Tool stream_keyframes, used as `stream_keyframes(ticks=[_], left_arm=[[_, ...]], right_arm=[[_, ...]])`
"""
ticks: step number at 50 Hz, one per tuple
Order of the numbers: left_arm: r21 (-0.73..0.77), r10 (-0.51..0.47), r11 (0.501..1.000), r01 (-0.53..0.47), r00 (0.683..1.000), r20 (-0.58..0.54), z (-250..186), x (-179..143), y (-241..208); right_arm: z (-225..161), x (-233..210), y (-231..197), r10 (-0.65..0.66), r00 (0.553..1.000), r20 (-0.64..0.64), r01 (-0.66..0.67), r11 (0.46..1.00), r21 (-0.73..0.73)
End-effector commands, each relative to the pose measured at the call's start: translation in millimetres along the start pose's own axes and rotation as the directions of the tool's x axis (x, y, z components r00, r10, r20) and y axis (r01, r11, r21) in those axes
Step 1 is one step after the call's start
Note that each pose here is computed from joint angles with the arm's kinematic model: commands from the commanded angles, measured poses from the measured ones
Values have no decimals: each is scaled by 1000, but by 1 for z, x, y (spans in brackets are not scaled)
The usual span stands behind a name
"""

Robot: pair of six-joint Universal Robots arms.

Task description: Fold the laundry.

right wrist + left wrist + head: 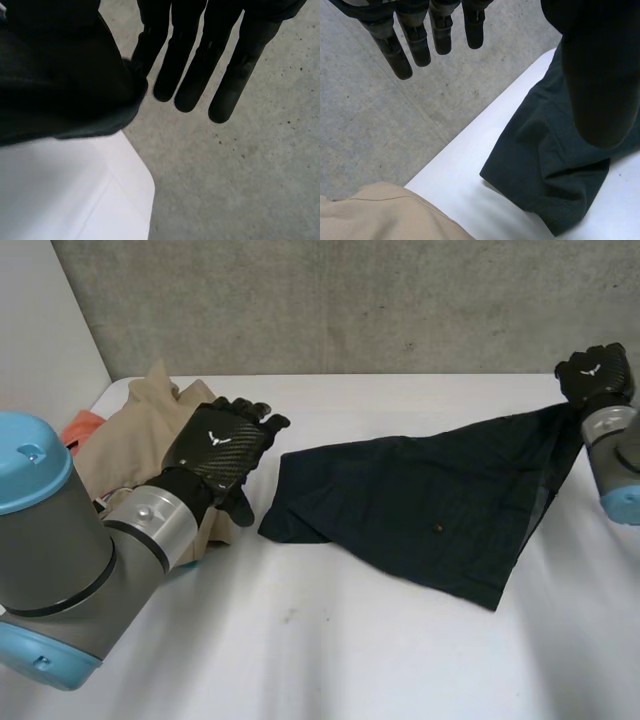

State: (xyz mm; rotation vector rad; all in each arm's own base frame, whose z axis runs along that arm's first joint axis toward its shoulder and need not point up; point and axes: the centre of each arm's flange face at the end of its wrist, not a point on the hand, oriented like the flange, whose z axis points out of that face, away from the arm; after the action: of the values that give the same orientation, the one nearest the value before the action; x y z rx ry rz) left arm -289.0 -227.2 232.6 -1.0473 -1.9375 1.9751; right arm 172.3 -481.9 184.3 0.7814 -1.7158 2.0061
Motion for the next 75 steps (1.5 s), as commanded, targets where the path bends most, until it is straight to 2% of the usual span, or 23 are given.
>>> stream_keyframes(ticks=[1, 4, 7, 11, 12, 15, 18, 19, 23, 31, 39, 53, 56, 57, 60, 61, 63, 64, 67, 68, 71, 75], left_arm=[[-31, -1, 1000, 1, 1000, -11, 12, 4, 12], [-44, -1, 999, 0, 1000, -16, 19, 5, 18], [-67, 2, 998, -4, 1000, -27, 30, 7, 29], [-100, -3, 995, -1, 999, -35, 53, 8, 47], [-112, -6, 994, 1, 999, -46, 60, 11, 53], [-137, -14, 991, 3, 997, -82, 69, 16, 64], [-144, -22, 990, 5, 993, -114, 75, 20, 69], [-146, -28, 989, 9, 992, -126, 80, 22, 74], [-163, -27, 987, 3, 989, -144, 87, 29, 85], [-180, -29, 984, 1, 988, -152, 96, 35, 97], [-178, -26, 984, -4, 986, -167, 96, 44, 98], [-177, -18, 984, -10, 988, -156, 95, 48, 95], [-149, 2, 989, -14, 997, -82, 95, 37, 76], [-128, 10, 992, -17, 998, -57, 94, 32, 65], [-1, 26, 1000, -26, 998, 53, 82, 5, 4], [84, 24, 996, -33, 995, 99, 73, -7, -29], [177, 15, 983, -40, 991, 136, 62, -19, -61], [281, 2, 958, -52, 984, 177, 47, -30, -95], [427, -23, 901, -83, 971, 238, 20, -47, -144], [504, -41, 858, -104, 962, 269, 3, -55, -169], [615, -76, 775, -144, 945, 317, -22, -69, -209], [683, -104, 710, -171, 934, 343, -32, -79, -239]], right_arm=[[-7, -9, -16, 48, 999, -15, -48, 999, -12], [-27, 9, -34, 42, 999, -24, -43, 998, -51], [-61, 20, -53, 59, 997, 44, -53, 991, -124], [-117, 17, -62, 121, 976, 182, -63, 953, -298], [-138, 6, -64, 166, 957, 240, -71, 930, -360], [-170, -14, -66, 266, 914, 307, -111, 891, -441], [-189, -26, -67, 351, 877, 327, -169, 864, -474], [-201, -36, -66, 393, 850, 350, -190, 850, -492], [-223, -59, -63, 438, 805, 400, -216, 845, -489], [-228, -87, -49, 392, 827, 402, -212, 881, -422], [-225, -95, -36, 356, 837, 416, -162, 887, -432], [-215, -91, -43, 302, 854, 424, -135, 915, -379], [-205, -81, -57, 273, 871, 408, -140, 935, -325], [-199, -64, -77, 245, 891, 383, -152, 954, -257], [-196, -30, -120, 189, 925, 328, -160, 980, -115], [-198, -6, -149, 155, 946, 285, -155, 988, -22], [-200, 18, -176, 137, 962, 238, -154, 986, 56], [-201, 35, -195, 135, 969, 207, -159, 982, 104], [-208, 69, -231, 143, 977, 157, -172, 967, 188], [-210, 77, -240, 149, 978, 144, -177, 961, 210], [-215, 102, -267, 167, 981, 97, -188, 941, 282], [-215, 119, -286, 182, 982, 51, -189, 921, 341]])
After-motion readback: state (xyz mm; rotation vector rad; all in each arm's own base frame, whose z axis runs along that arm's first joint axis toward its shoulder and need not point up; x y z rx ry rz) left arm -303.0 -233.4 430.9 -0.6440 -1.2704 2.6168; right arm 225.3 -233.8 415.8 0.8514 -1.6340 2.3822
